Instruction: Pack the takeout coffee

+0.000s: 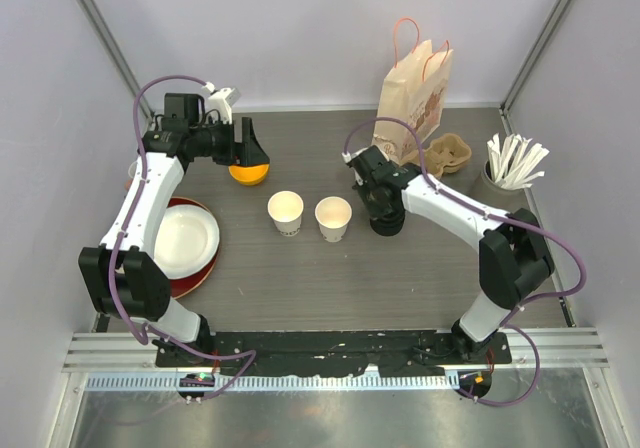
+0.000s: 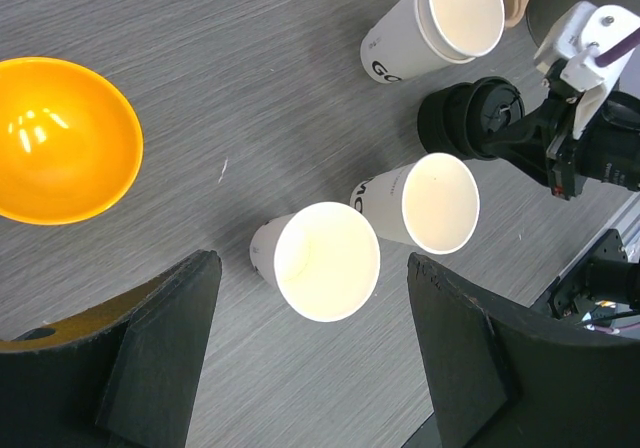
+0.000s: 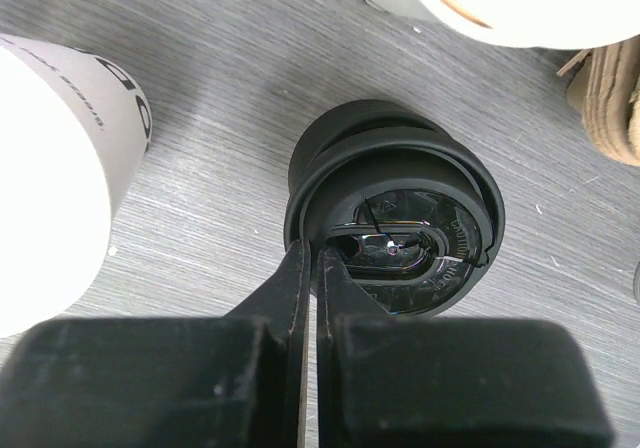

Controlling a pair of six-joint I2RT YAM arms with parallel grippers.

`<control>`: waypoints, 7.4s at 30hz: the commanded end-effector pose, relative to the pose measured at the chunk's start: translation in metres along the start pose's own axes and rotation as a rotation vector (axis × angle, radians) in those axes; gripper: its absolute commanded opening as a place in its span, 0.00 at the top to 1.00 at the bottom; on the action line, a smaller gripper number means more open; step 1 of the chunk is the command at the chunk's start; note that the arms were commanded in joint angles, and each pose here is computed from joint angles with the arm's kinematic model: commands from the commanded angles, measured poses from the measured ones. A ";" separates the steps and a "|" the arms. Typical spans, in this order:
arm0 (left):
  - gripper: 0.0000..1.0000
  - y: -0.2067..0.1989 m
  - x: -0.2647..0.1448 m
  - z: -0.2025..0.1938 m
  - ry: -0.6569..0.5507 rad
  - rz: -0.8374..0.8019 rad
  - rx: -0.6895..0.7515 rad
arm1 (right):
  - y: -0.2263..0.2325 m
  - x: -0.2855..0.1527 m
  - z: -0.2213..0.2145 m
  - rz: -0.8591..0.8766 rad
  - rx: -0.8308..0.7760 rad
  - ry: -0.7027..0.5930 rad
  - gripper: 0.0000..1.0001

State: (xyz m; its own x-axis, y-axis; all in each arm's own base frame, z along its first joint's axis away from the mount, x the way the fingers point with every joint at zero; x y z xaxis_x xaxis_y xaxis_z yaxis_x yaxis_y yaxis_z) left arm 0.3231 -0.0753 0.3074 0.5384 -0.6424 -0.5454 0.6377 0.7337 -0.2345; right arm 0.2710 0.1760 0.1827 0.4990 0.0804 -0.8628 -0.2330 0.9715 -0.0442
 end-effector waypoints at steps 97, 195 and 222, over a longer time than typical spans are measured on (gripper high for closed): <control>0.41 0.020 0.010 -0.051 0.100 -0.001 -0.173 | 0.189 -0.093 0.119 0.637 -0.442 -0.156 0.43; 1.00 0.022 0.081 -0.137 0.456 -0.076 -0.394 | 0.091 0.084 0.036 0.500 0.160 0.247 0.99; 1.00 0.025 0.078 -0.139 0.460 0.036 -0.294 | 0.081 0.101 0.009 0.429 0.160 0.273 0.99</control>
State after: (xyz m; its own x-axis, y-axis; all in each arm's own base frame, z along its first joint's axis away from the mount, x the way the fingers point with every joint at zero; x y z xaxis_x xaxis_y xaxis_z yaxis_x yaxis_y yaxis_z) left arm 0.3028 -0.0889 0.1900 0.2291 -0.6800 -0.6965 0.4119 0.7161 -0.5636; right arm 0.3286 0.2945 0.1845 0.2111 0.7244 -0.6562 -0.3417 0.6837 0.6448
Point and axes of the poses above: each gripper's point midway between its finger pads, its own x axis out along the fingers, its own y axis along the line the jaws close on, z = x × y, the point moved 10 cm from there along -x, back along the fingers, and after that the axes turned 15 degrees about x, right-handed, at the moved point
